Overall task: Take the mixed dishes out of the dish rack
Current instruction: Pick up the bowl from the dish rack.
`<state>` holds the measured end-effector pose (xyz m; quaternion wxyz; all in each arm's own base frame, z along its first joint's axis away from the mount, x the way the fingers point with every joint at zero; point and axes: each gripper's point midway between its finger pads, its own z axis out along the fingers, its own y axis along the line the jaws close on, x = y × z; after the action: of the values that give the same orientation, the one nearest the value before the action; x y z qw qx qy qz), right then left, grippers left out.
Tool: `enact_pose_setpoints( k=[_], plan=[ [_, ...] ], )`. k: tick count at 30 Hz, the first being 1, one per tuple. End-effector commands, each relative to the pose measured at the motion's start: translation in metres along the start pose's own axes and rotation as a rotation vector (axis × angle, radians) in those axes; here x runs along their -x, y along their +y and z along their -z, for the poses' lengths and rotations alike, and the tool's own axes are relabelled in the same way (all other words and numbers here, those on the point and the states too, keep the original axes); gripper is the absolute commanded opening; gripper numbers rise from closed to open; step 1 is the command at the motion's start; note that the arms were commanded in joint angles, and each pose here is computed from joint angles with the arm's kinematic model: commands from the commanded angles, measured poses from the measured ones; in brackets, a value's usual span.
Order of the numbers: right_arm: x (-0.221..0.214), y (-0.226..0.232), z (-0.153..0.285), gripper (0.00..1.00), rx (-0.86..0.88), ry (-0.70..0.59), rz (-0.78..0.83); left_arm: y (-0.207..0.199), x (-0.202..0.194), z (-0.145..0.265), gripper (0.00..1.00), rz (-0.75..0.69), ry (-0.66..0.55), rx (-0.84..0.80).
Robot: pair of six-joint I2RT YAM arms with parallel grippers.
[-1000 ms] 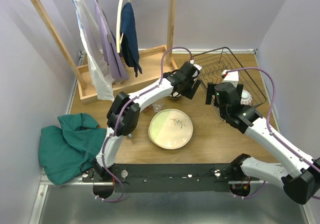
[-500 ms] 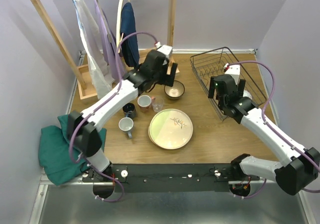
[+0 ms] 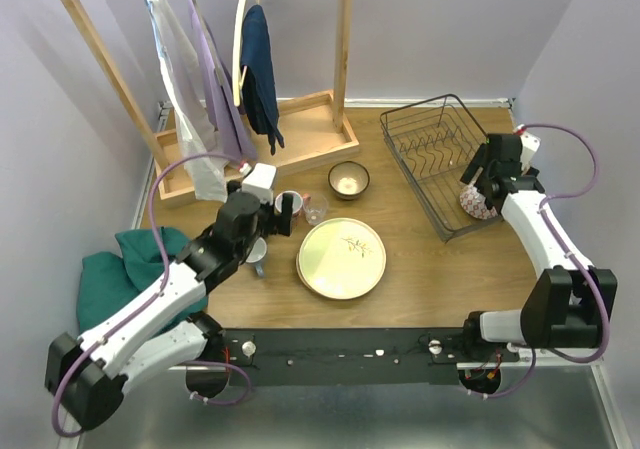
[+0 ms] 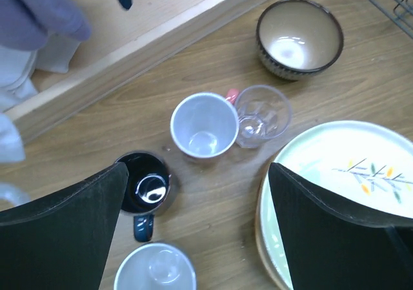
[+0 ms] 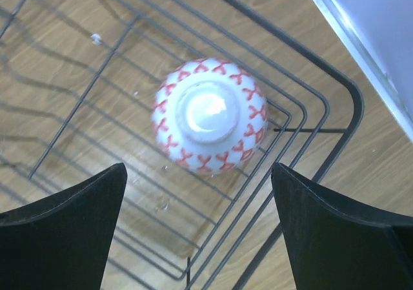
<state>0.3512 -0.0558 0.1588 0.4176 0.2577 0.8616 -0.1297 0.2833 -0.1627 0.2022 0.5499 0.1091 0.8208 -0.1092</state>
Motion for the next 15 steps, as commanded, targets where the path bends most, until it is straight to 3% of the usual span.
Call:
enact_pose_setpoints(
  k=[1,4,15],
  plan=[
    [0.006,-0.006,-0.026,1.0,0.024,0.039,-0.148,0.02,0.002,0.01,0.99,-0.008,-0.141,0.051],
    [0.003,-0.01,-0.038,1.0,0.006,0.068,-0.152,0.027,0.006,0.018,0.99,-0.026,-0.21,0.066],
    [-0.007,0.003,-0.066,1.0,0.084,0.137,-0.174,0.034,0.011,0.016,0.99,-0.08,-0.228,0.102]
  ],
)
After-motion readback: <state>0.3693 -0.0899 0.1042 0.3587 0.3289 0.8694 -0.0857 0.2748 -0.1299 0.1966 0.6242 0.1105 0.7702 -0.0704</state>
